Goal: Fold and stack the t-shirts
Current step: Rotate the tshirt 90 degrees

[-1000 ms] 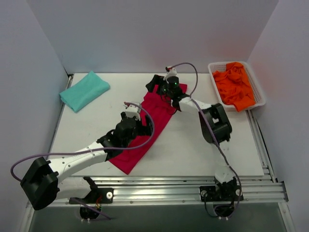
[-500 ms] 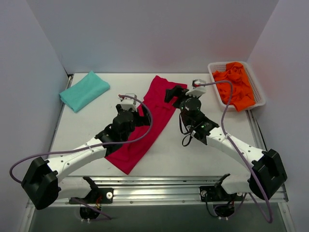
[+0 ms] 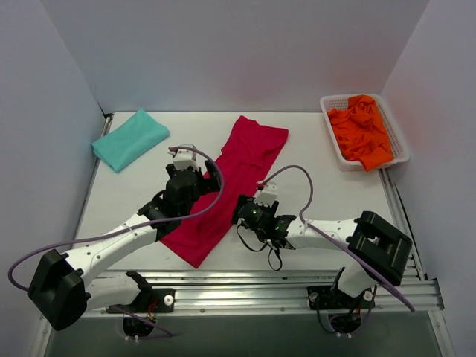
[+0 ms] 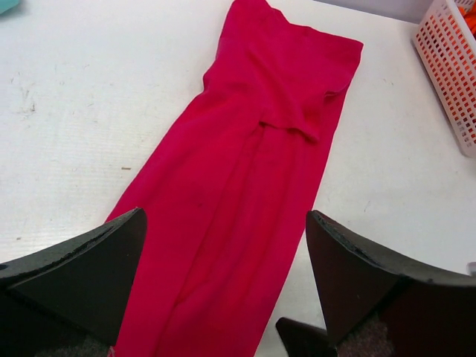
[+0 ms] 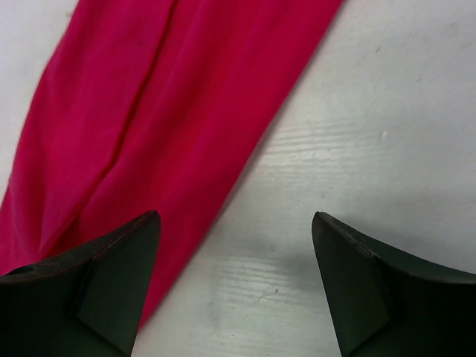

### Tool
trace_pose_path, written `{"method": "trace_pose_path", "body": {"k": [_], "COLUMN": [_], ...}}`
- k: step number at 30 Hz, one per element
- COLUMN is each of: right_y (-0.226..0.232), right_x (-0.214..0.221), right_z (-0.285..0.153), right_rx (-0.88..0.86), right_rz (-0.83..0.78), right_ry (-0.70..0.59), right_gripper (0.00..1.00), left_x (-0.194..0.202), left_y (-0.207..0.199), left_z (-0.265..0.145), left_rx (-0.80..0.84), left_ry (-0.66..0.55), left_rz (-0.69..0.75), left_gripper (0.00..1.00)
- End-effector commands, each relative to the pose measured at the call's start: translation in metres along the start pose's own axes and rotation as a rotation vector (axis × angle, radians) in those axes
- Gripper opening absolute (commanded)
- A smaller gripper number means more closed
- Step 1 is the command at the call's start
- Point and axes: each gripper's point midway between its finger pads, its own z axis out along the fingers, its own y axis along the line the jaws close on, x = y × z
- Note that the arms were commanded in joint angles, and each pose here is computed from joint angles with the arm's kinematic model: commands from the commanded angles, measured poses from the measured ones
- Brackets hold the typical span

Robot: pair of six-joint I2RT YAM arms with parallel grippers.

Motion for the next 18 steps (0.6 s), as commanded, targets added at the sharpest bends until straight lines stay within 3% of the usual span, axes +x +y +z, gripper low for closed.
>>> {"method": "trace_pose_path", "body": {"k": [1,6,14,16,18], "right_y": [0.019,0.035,0.054,0.053,0.054], "right_x": [0.015,0.054,0.075,0.084,0.087], "right_z": [0.004,0.009,0.031,0.037,0.041], "right_rx": [-0.003,-0.042,-0.064,-0.060,-0.061], "right_rz": [0.052,0.039,0.004,-0.011,-0.012], "right_ry": [0.014,0.096,0.148,0.171,0.177], "right_gripper": [0.79,0.79,0.77,0.73,0.54], "left_x": [-0.008,-0.008,-0.004,-0.004,-0.003], "left_y": [0.009,0.018,0.026,0.028,0.030], "left_z": [-0.007,-0.010,-0.009,-0.008,-0.009], "left_rx": [-0.023,-0.041,-0.055,-0.059,-0.064], "left_ry": [-0.019,-0.024,-0.019,-0.020,-0.017], "left_rz": [-0.030,-0.041,-0.048,-0.048,-0.046], "left_gripper": [0.97,0.97,0.97,0.97,0.97]}}
